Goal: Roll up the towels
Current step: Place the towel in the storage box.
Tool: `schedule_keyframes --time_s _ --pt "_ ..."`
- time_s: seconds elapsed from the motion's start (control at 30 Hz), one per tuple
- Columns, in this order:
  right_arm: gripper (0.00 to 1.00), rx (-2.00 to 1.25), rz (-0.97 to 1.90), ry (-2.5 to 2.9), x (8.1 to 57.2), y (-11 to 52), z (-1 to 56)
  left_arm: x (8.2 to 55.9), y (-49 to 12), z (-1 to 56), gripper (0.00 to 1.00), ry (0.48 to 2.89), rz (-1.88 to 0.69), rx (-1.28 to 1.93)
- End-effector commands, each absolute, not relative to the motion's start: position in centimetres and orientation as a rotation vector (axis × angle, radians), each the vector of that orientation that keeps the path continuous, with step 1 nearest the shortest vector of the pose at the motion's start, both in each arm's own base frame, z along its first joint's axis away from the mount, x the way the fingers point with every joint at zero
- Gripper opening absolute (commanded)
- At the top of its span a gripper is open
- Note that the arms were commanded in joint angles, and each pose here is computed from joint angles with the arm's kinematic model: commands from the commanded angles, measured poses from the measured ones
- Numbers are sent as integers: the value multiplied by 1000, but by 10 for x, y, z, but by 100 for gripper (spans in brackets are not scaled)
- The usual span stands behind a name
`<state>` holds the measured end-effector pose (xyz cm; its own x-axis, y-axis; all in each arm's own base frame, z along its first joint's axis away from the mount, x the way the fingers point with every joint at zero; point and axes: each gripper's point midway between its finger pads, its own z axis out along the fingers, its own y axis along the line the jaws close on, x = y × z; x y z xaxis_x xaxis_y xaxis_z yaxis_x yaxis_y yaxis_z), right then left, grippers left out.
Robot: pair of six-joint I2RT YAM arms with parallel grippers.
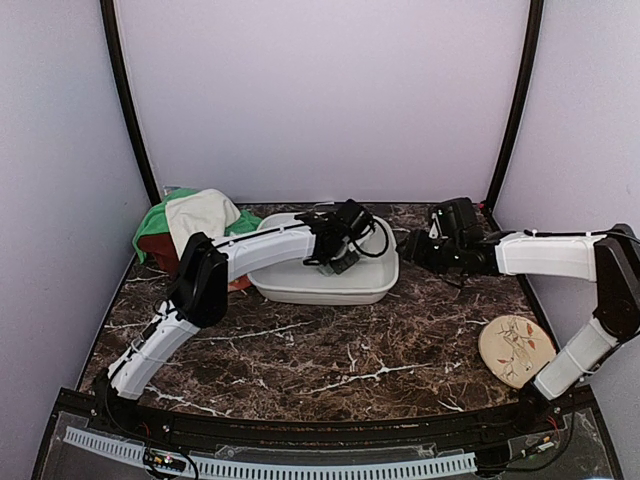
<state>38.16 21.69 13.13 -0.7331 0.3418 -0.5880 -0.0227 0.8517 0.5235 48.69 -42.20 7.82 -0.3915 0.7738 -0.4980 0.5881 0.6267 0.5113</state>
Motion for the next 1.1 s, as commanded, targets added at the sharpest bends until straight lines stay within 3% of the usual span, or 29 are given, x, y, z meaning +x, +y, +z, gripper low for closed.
schedule_keyframes --time_s 0.0,0.2,0.23,0.3,0.37,0.47,0.5,0.83,1.07 --pt "55 265 669 2228 383 207 154 476 -431 53 0 2100 395 1151" --pt "56 276 688 2227 377 204 151 476 -445 64 1 1977 470 1183" --pt "56 276 689 2227 377 204 151 472 -446 61 9 2001 435 1196" --pt "56 274 696 2227 376 205 150 461 -449 56 44 2050 357 1227" --pt "57 277 699 2226 377 205 150 448 -451 45 70 2109 273 1273" --pt "58 269 711 2232 377 207 147 434 -455 64 94 2155 113 1287" --pt "58 268 714 2233 377 208 147 430 -456 71 97 2168 50 1294" --pt "58 281 712 2214 380 207 155 381 -467 121 99 2143 -398 1496" --pt "58 306 682 2190 378 206 168 430 -433 172 99 2159 -463 1255"
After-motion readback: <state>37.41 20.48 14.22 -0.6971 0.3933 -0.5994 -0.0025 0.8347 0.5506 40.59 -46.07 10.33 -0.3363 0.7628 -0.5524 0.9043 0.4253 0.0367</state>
